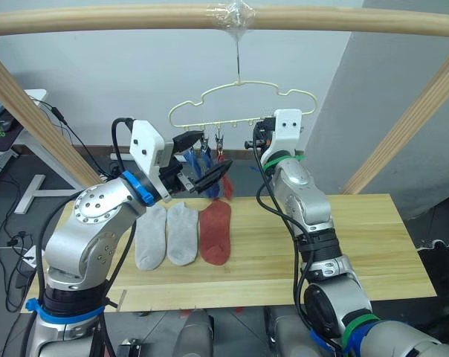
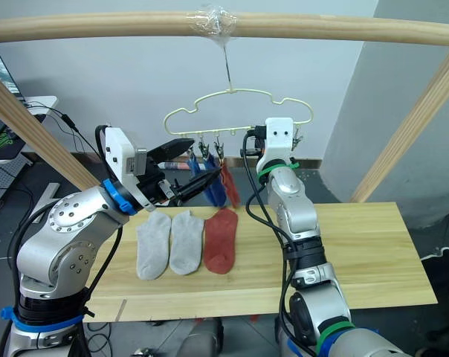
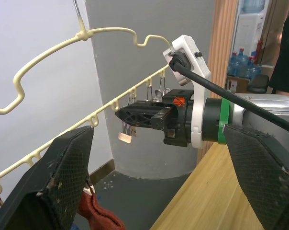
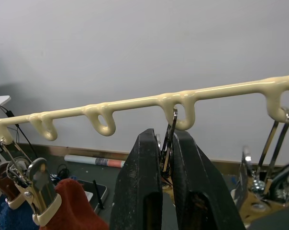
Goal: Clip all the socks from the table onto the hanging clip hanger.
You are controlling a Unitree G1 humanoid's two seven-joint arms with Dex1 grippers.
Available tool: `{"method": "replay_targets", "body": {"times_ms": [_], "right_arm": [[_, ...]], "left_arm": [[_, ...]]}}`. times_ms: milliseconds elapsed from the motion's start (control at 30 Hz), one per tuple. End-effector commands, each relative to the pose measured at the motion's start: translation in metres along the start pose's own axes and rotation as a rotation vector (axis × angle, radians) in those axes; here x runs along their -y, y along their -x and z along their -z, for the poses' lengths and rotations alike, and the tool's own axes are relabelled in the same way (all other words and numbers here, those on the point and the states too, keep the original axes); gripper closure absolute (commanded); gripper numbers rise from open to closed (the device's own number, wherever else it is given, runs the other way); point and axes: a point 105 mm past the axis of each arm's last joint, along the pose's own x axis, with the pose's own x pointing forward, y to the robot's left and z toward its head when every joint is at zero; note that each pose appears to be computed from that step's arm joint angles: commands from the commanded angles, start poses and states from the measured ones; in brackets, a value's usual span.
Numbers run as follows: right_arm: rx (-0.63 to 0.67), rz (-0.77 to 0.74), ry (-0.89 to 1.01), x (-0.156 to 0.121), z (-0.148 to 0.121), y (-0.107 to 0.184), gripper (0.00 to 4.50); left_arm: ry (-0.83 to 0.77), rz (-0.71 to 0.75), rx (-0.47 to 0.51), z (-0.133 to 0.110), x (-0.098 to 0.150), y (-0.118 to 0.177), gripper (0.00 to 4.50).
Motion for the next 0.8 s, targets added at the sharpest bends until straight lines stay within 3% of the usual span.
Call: {"method": "replay_targets", "body": {"times_ms": [33,267,433,800], "right_arm": [[0.071,-0.015,-0.008,0.001,-0.02,0.002,4.49],[-0.019,-0.091,0.035,0.012,-0.009,0.007,4.49],[-0.056,-0.127,0.047,0.017,-0.006,0.016,4.49],[-0.066,-0.092,0.038,0.018,-0.006,0.023,4.49]], "left_arm": [[-0.028,0.008,0.006,-0.002,0.009,0.002,0.0],[0.077,-0.158,-0.394,0.115,0.009,0.027,0.0],[0.132,-0.238,-0.511,0.18,0.023,0.031,0.0],[0.145,-0.322,-0.565,0.23,0.018,-0.003,0.0]]}}
